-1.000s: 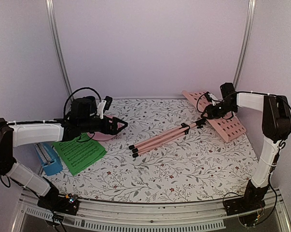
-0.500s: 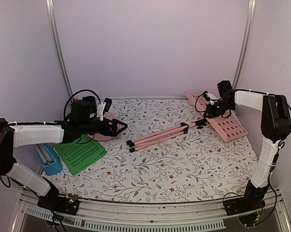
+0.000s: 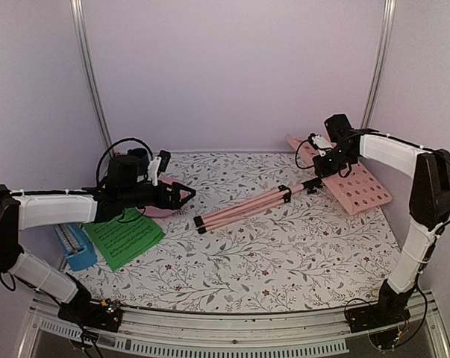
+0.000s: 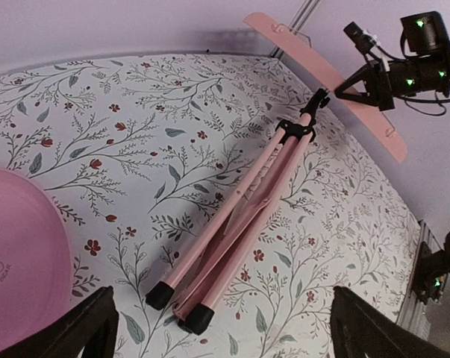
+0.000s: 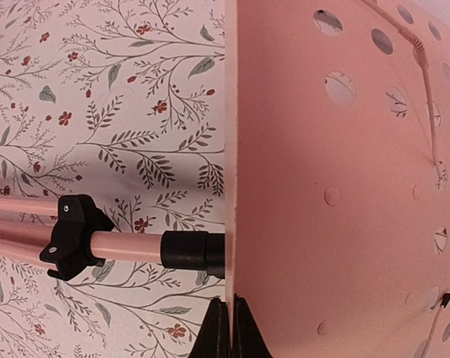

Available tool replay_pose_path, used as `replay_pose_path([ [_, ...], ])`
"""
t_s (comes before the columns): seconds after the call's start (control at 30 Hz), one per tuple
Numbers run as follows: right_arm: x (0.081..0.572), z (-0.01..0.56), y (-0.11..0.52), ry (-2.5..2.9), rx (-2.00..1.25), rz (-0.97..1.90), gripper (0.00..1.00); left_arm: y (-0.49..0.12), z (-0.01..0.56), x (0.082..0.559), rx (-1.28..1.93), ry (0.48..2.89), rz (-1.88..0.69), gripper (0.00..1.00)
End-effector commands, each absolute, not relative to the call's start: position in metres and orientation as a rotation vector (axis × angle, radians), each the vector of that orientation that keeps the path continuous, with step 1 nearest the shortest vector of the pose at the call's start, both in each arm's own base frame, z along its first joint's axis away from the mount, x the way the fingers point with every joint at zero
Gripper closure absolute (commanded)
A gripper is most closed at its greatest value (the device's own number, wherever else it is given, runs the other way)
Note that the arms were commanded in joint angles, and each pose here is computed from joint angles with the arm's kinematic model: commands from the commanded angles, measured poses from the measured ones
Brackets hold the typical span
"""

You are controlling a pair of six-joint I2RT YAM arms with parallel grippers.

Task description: Set up the instrument practice props

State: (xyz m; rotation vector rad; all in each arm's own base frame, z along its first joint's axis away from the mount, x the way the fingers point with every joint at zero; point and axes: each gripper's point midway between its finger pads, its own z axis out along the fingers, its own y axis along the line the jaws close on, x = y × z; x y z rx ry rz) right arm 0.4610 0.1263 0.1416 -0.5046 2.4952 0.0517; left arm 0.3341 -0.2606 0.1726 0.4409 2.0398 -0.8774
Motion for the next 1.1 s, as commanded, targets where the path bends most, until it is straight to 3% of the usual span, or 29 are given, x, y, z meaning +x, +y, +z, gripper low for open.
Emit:
replay_pose_path([
  [0.0, 0.475, 0.298, 0.137, 2.050, -0.478, -0.076, 1.00, -0.263, 0.188, 0.334, 0.431, 1.985, -0.881, 0.01],
  [0.53, 0.398, 0.492, 0.196, 1.459, -0.554, -0.219, 1.00, -0.255, 0.213, 0.332, 0.398, 1.913, -0.868, 0.01],
  [0.93, 0.340, 0.565, 0.253, 1.117, -0.664, -0.388, 1.00, -0.259, 0.223, 0.321, 0.451, 1.836, -0.908, 0.01],
  [1.07, 0.323, 0.582, 0.276, 1.040, -0.693, -0.396, 1.00, -0.259, 0.224, 0.318, 0.478, 1.809, -0.906, 0.09],
])
